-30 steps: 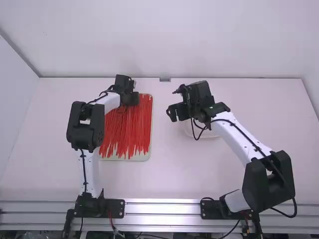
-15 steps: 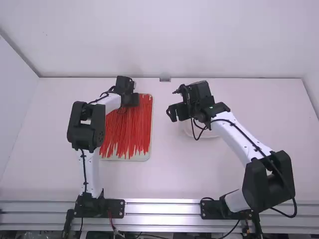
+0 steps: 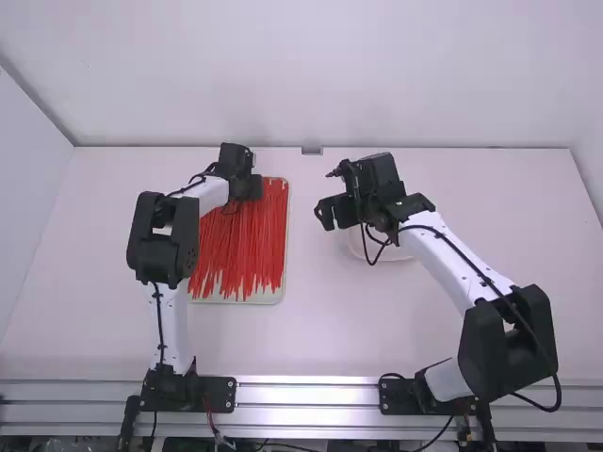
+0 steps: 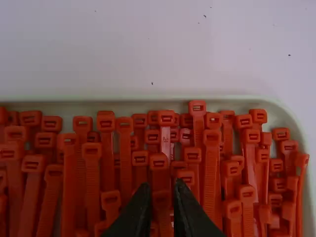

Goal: Fasten the cable tie

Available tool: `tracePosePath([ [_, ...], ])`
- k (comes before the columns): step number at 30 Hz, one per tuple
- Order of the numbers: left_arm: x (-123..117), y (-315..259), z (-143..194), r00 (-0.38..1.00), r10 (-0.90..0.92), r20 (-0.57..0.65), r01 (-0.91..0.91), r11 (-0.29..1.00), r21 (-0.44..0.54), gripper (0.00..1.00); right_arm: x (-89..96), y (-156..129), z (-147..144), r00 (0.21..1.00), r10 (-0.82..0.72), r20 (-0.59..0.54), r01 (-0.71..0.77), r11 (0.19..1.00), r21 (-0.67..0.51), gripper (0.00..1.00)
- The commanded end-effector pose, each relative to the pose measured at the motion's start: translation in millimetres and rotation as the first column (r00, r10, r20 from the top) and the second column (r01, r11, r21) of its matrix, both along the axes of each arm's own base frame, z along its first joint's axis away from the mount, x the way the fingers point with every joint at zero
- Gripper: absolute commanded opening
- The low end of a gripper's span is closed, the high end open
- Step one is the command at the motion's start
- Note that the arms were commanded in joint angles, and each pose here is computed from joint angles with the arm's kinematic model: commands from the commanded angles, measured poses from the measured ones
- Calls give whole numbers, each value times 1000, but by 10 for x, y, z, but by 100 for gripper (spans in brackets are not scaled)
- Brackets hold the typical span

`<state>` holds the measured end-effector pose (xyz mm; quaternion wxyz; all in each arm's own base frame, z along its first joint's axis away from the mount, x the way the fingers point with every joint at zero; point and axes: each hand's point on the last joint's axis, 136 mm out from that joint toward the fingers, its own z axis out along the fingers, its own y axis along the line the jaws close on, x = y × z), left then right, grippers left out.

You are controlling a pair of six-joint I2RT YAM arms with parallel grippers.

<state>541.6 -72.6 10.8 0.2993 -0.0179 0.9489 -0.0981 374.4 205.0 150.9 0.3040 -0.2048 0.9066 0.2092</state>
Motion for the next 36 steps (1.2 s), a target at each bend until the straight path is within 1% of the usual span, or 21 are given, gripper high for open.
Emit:
tracePosePath([
  [1, -34, -8, -89, 1000, -4, -18, 5, 1000, 8, 14, 59, 18, 77, 1000, 0, 17, 0, 1000, 7, 98],
  [6, -33, -8, -87, 1000, -6, -18, 6, 1000, 3, 13, 59, 18, 76, 1000, 0, 17, -1, 1000, 7, 99],
  [23, -33, -88, -80, 1000, -20, -13, 20, 1000, 6, 17, 60, 18, 77, 1000, 2, 19, -2, 1000, 6, 99],
  [36, -47, -51, -97, 1000, -14, -19, 15, 1000, 26, 14, 59, 18, 77, 1000, 2, 18, -2, 1000, 6, 99],
])
